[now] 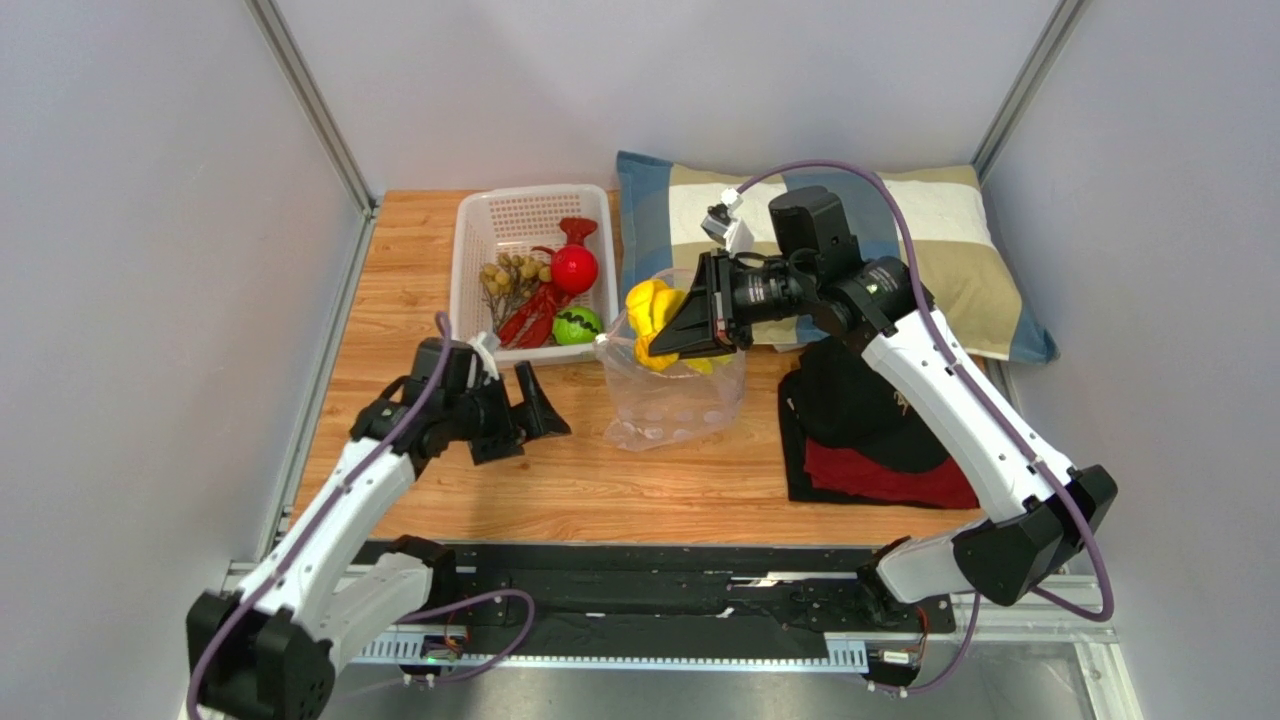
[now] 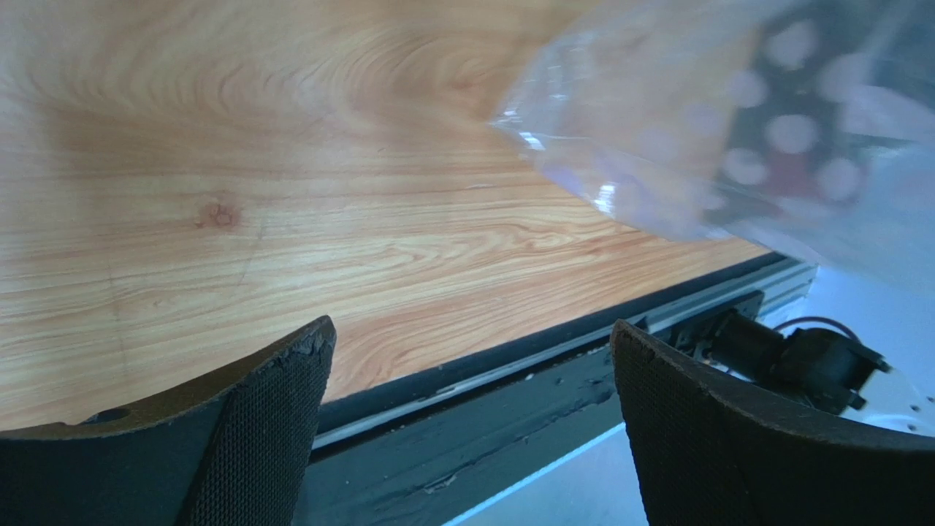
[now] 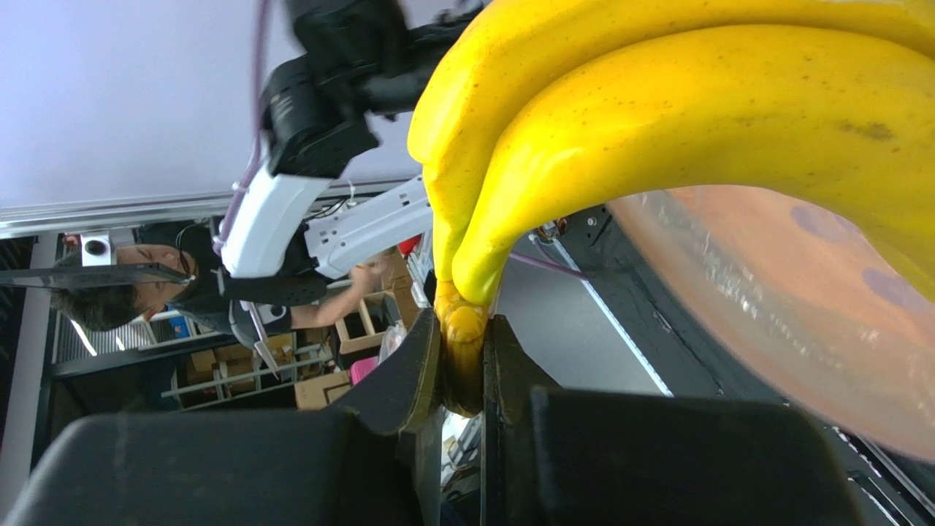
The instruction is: Open the zip-top bag and remove the fake food
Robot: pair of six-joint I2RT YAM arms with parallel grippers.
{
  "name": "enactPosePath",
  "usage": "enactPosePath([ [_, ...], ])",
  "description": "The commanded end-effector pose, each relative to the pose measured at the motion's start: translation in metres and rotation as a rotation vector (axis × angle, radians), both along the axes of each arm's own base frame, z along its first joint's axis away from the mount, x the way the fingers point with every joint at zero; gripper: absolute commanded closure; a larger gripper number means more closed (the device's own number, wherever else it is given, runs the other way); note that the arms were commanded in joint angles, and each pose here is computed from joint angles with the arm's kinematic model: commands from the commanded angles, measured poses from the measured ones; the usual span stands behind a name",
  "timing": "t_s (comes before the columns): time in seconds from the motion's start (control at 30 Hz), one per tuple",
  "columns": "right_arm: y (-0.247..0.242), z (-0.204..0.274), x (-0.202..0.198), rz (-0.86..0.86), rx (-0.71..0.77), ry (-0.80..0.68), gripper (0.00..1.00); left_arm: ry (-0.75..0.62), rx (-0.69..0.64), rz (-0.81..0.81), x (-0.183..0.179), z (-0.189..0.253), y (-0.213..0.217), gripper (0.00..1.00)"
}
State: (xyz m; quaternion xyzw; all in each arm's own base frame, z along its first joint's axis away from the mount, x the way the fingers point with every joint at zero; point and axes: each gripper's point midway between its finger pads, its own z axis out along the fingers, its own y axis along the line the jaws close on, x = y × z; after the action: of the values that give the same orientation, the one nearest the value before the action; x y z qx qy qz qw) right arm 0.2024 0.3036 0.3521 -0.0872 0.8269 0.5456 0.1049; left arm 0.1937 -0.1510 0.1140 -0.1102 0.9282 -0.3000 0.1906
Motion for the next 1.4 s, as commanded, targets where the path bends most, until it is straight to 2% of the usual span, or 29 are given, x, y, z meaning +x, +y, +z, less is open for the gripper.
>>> enactPosePath([
  [0.0, 0.006, 0.022, -0.010, 0.071, 0.101, -0.026, 1.00, -0.108, 0.016, -0.040, -0.017, 0.052, 0.010, 0.01],
  [0.07, 0.008, 0.022, -0.012, 0.091, 0.117, -0.006, 1.00, -0.246, -0.106, -0.096, -0.013, 0.087, -0.007, 0.01],
  [0.1, 0.009, 0.021, -0.012, 0.107, 0.128, -0.001, 1.00, -0.279, -0.222, -0.142, -0.020, 0.109, -0.022, 0.01],
  [0.13, 0.011, 0.015, -0.012, 0.111, 0.128, 0.030, 1.00, -0.432, -0.307, -0.162, -0.013, 0.145, -0.031, 0.01],
  [0.17, 0.012, 0.015, -0.011, 0.114, 0.139, 0.028, 1.00, -0.462, -0.384, -0.152, -0.015, 0.165, -0.036, 0.01],
  [0.23, 0.014, 0.012, -0.013, 0.129, 0.153, 0.053, 1.00, -0.599, -0.433, -0.145, -0.011, 0.200, -0.036, 0.01],
  [0.37, 0.017, 0.021, -0.012, 0.143, 0.192, 0.057, 1.00, -0.721, -0.380, -0.201, 0.003, 0.231, -0.038, 0.01],
  [0.43, 0.017, 0.023, -0.013, 0.148, 0.201, 0.065, 1.00, -0.680, -0.364, -0.260, 0.014, 0.224, -0.048, 0.01],
  [0.57, 0.019, 0.034, -0.013, 0.161, 0.241, 0.064, 1.00, -0.711, -0.269, -0.343, 0.033, 0.211, -0.057, 0.01],
  [0.6, 0.019, 0.037, -0.015, 0.163, 0.245, 0.064, 1.00, -0.709, -0.275, -0.369, 0.035, 0.208, -0.060, 0.04],
  [0.77, 0.019, 0.047, -0.015, 0.168, 0.270, 0.057, 1.00, -0.752, -0.268, -0.445, 0.042, 0.199, -0.068, 0.05],
  [0.87, 0.020, 0.049, -0.014, 0.166, 0.273, 0.064, 1.00, -0.758, -0.262, -0.451, 0.052, 0.193, -0.071, 0.10],
  [1.03, 0.019, 0.051, -0.016, 0.170, 0.280, 0.072, 1.00, -0.786, -0.298, -0.467, 0.065, 0.192, -0.080, 0.33],
  [1.07, 0.019, 0.052, -0.017, 0.172, 0.282, 0.072, 1.00, -0.787, -0.301, -0.470, 0.065, 0.191, -0.080, 0.39],
  [1.1, 0.019, 0.052, -0.017, 0.172, 0.281, 0.073, 1.00, -0.787, -0.307, -0.482, 0.066, 0.190, -0.082, 0.52],
  [1.17, 0.019, 0.054, -0.017, 0.171, 0.283, 0.072, 1.00, -0.779, -0.294, -0.500, 0.066, 0.187, -0.082, 0.60],
  [1.2, 0.020, 0.054, -0.016, 0.170, 0.283, 0.072, 1.00, -0.774, -0.291, -0.506, 0.065, 0.186, -0.082, 0.72],
  [1.27, 0.020, 0.061, -0.015, 0.170, 0.290, 0.058, 1.00, -0.760, -0.281, -0.496, 0.063, 0.185, -0.080, 0.81],
  [1.37, 0.020, 0.082, -0.012, 0.160, 0.299, -0.024, 1.00, -0.679, -0.236, -0.372, 0.066, 0.179, -0.068, 0.98],
])
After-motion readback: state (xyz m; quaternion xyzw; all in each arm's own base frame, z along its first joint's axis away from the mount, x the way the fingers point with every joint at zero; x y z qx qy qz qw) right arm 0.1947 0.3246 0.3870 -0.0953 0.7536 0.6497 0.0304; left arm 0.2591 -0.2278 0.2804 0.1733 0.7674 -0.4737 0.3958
